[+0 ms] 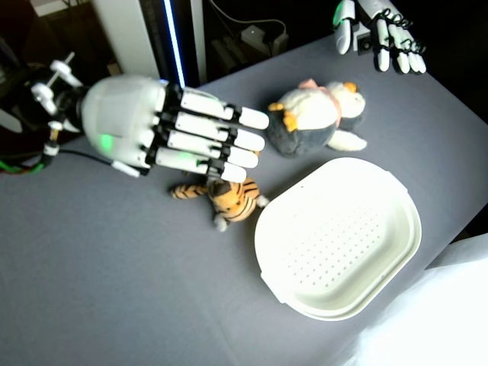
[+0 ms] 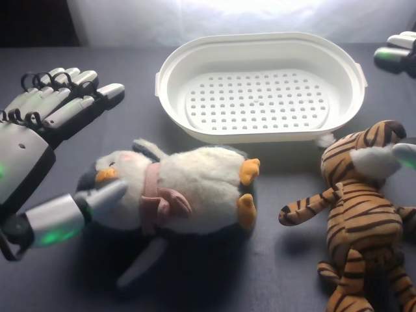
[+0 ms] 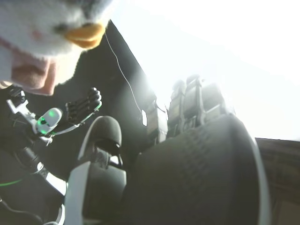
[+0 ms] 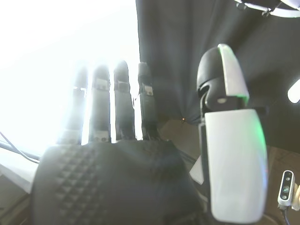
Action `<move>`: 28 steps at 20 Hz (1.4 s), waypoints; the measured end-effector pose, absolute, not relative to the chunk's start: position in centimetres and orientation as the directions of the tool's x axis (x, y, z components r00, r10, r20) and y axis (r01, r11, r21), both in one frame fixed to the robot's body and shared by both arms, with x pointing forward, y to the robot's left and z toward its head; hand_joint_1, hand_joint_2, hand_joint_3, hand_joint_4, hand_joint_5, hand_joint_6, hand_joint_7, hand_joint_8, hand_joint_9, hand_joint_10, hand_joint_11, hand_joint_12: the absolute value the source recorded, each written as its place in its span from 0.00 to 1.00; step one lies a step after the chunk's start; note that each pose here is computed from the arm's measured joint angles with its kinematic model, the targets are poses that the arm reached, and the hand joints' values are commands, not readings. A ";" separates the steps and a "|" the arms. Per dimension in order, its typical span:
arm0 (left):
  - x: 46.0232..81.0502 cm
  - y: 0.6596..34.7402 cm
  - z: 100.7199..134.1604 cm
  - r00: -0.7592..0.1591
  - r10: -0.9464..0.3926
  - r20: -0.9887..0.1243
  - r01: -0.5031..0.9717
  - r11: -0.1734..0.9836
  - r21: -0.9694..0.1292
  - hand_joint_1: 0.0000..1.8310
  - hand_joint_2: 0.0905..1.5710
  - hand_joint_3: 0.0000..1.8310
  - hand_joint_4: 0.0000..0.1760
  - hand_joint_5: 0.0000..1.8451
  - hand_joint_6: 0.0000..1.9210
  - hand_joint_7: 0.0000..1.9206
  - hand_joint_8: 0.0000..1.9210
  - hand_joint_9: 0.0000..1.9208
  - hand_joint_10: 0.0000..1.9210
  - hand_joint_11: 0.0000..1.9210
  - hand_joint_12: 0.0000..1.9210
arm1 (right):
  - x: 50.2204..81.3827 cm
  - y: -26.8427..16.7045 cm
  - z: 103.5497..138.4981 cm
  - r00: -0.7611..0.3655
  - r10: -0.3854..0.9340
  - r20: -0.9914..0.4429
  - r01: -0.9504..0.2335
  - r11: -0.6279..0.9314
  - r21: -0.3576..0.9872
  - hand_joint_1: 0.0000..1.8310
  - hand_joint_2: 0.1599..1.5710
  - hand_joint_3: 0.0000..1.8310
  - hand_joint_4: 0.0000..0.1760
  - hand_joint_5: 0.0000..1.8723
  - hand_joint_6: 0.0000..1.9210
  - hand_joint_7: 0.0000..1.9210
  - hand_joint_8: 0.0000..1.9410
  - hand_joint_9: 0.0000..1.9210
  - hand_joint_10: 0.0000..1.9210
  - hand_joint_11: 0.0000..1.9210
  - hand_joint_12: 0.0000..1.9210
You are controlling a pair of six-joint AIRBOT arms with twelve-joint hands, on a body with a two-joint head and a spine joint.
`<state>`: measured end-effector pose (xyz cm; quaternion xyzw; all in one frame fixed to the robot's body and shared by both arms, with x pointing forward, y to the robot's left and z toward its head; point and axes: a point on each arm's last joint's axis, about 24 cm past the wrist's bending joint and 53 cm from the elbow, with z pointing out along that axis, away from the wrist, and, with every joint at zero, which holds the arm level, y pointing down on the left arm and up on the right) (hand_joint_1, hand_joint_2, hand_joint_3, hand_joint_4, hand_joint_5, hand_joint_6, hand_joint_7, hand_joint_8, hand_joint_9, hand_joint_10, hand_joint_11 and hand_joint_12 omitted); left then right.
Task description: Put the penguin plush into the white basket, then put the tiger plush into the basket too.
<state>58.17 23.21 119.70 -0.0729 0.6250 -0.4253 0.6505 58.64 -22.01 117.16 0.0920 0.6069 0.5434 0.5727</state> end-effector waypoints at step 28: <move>63.6 21.8 115.4 -0.286 -0.417 -0.863 0.391 0.771 -0.502 0.76 0.65 0.00 0.00 0.73 0.00 0.55 0.48 0.53 0.67 0.47 0.67 | 58.8 -22.2 116.4 -0.339 0.718 -0.609 -0.493 0.415 0.764 0.43 0.76 0.00 0.10 0.25 0.00 0.18 0.00 0.16 0.00 0.06 0.26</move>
